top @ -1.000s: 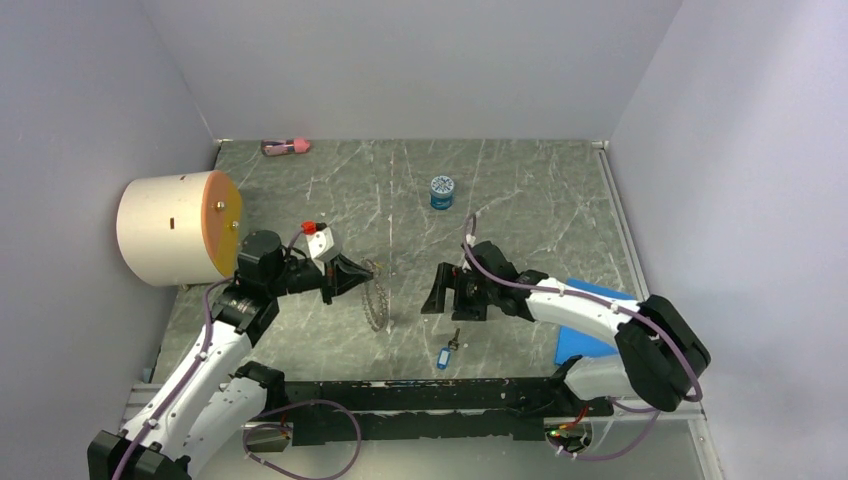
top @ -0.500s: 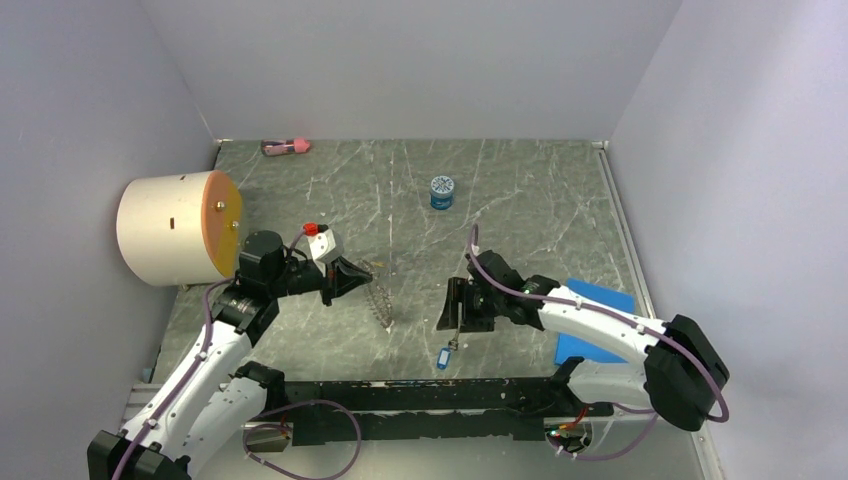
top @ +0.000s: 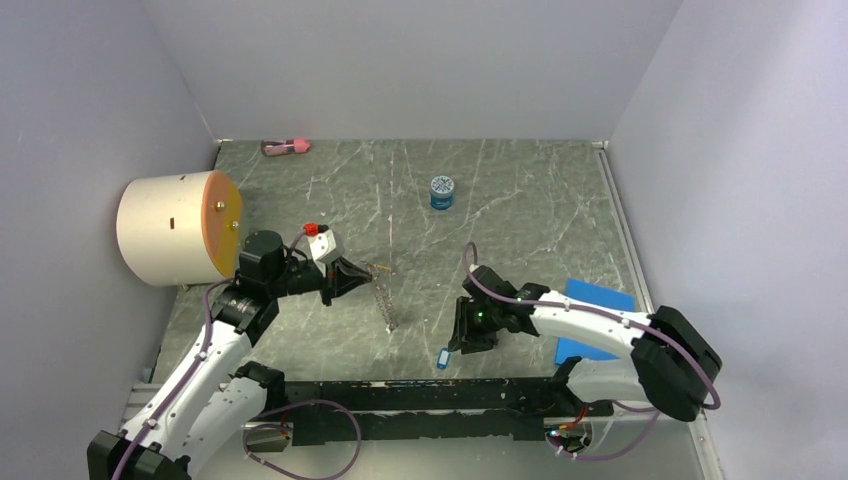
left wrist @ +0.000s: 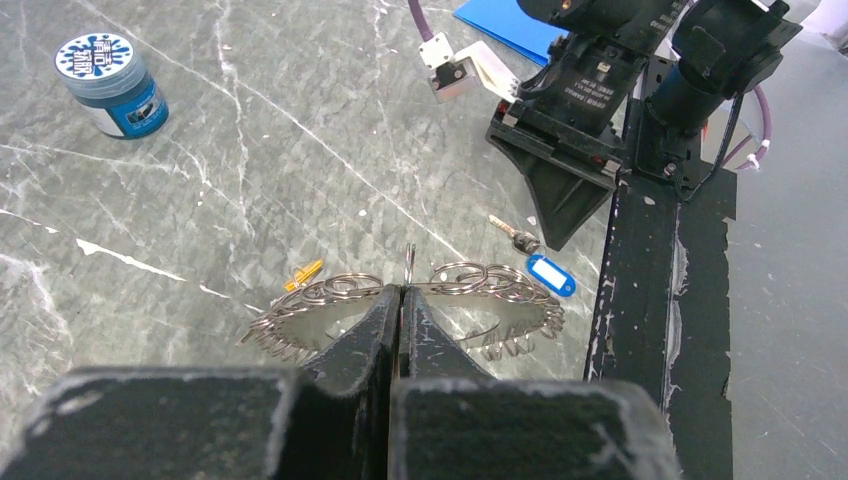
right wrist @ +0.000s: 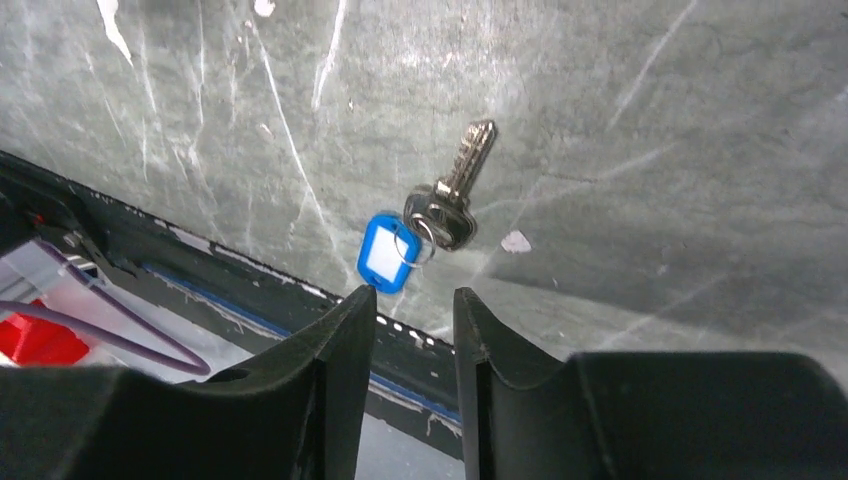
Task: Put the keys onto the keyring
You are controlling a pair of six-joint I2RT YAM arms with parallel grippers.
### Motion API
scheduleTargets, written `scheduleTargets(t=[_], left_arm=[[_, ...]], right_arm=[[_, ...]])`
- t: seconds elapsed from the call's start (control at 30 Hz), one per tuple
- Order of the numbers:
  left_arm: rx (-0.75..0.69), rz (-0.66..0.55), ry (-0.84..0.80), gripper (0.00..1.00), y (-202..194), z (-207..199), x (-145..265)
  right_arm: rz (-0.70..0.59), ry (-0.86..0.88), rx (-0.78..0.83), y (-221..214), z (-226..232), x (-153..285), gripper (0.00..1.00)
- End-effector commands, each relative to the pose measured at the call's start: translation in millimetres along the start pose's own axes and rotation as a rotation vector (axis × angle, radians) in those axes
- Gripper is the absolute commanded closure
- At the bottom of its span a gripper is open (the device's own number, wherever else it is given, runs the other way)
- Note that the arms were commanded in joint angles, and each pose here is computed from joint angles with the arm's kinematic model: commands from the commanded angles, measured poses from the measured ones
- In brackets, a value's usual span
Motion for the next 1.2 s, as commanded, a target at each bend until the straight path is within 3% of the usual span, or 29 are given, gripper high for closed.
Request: scheduleTargets(t=[0.0,0.17,0.43,0.7,0.8,0.97,1.17], left_arm=[[-0.069,-0.041,0.003,0.97,22.6,0.5,1.5],[-0.071,-0.035,0.010,0.97,21.9,1.3,2.0],[-0.079,-0.036,0.019,0.97,22.2,1.5,3.1],[-0.074,-0.031,0.022,0.97,21.1,3.1,2.7],[-0.070,-0.028,0.019,0.97,20.2,3.4,2.1],[-0.066,-0.023,0.021,0.97,19.8,5.1,1.6],[-0.062,-0.021,0.019,0.97,19.0,5.3,1.7]], right_arm=[[0.011,0.070,-0.026,3.5,12.3,-11.7,0.63],[0.035,0.074,-0.042,6.3,14.2,-25.5,0.67],[-0.013,0.022,-0.013,41.4,2.9,-37.9,0.84],[-0.067,-0.023,0.059,95.6,-9.1,-41.2,0.84],[-0.097,-0.068,0.120,113.2,-10.7,-35.8,0.80],[-0.156,-0.118,0.188,128.0,-8.1,-18.6,0.55],[-0.222,-0.085,0.236,132.6,-0.7,-3.1,0.50]])
Point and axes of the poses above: each gripper's point midway between its finger pads, its own x axis back along the fingers, its own z axis along the line the jaws close on, y = z × x, the point moved 5 cm from there along x, back along the fingers, and after that the axes turned 4 degrees about x, right-handed, at the moved point
